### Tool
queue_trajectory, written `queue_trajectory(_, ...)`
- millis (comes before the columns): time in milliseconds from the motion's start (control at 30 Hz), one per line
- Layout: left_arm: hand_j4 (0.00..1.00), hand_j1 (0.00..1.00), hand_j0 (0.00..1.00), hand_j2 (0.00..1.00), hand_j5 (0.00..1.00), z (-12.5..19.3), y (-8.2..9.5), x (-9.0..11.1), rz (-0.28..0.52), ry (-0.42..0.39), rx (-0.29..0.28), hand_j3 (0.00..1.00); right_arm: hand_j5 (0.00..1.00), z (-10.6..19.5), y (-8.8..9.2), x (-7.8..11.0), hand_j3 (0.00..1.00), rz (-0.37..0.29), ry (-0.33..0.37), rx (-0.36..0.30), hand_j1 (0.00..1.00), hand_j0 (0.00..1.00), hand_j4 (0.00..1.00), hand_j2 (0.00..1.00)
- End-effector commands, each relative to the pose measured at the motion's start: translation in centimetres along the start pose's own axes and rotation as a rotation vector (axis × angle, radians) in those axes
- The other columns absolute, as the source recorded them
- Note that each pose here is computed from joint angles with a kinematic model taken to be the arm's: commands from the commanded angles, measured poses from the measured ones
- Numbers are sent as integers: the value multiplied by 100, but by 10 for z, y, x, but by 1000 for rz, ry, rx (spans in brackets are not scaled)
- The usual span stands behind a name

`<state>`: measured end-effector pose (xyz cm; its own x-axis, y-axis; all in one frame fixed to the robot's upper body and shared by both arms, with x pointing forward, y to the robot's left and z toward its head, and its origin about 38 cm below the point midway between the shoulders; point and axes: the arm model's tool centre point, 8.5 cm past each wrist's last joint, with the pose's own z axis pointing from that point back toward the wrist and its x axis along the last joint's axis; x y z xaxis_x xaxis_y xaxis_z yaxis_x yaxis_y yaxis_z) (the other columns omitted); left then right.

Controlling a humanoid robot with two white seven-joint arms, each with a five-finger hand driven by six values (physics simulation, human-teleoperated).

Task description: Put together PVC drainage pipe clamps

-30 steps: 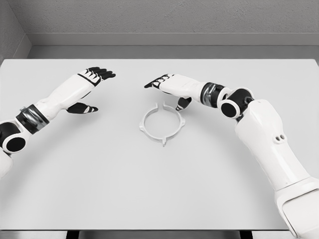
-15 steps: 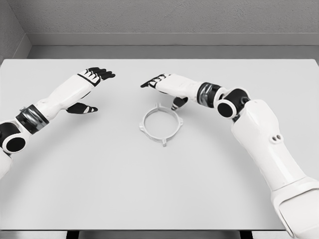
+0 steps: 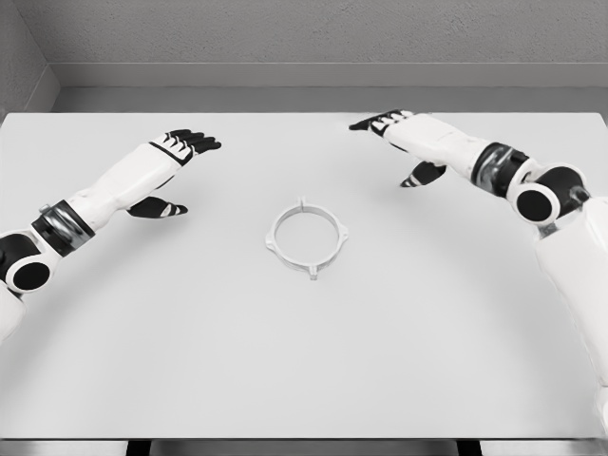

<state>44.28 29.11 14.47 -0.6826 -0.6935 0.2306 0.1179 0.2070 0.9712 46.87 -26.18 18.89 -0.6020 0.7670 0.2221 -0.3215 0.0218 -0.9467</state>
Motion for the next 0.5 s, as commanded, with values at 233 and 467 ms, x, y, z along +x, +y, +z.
queue_trajectory(233,100,100,100,100,100,14,40,-22,-74,42,27,100,100,202,-14,2,100,-16,-100,-160,100,100,100,100)
queue_trajectory(467,100,100,100,100,100,23,39,-27,-82,60,9,100,100,201,-4,2,100,-31,-98,-137,100,100,100,100)
